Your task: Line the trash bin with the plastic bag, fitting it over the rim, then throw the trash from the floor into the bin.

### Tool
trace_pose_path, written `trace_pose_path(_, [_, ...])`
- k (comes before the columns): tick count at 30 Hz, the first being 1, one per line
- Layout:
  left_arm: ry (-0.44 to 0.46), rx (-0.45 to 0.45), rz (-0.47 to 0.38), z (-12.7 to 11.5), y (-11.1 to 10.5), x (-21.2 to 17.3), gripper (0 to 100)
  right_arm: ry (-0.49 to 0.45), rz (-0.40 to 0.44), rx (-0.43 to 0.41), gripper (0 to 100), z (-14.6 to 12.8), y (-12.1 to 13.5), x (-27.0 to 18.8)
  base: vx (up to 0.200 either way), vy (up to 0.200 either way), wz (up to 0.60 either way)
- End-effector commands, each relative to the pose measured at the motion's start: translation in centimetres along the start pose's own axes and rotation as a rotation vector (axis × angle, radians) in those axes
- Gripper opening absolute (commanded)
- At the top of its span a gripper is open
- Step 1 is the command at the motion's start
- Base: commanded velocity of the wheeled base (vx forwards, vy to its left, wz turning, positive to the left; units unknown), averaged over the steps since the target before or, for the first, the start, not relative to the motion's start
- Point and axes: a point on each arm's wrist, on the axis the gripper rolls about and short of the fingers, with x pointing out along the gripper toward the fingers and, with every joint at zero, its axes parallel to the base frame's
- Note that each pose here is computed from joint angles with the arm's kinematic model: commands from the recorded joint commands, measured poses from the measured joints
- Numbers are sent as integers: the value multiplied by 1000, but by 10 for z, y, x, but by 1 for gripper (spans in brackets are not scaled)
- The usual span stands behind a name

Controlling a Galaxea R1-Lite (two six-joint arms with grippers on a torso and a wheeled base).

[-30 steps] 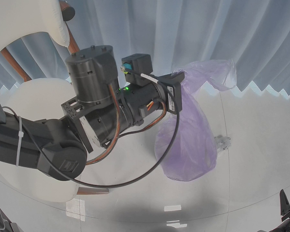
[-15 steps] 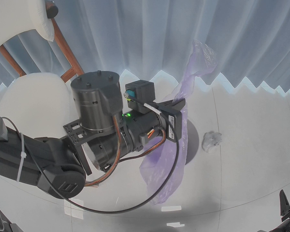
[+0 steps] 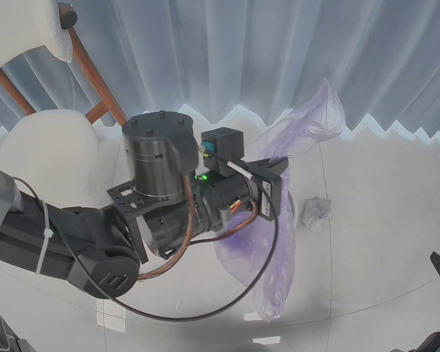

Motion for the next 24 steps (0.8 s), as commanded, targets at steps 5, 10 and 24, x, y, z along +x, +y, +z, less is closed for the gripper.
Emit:
trace_pose_path(5, [80, -80, -106, -23, -49, 27, 0, 305, 158, 150, 100, 63, 33, 162, 0, 0, 0])
trace_pose_path(10, [144, -94, -116, -39, -55, 20, 0, 259, 149, 154, 100, 69, 32, 195, 0, 0, 0])
trace_pose_path(24, [300, 60, 8, -83, -6, -13, 0, 72, 67, 170, 100, 139, -19, 238, 0, 0, 0])
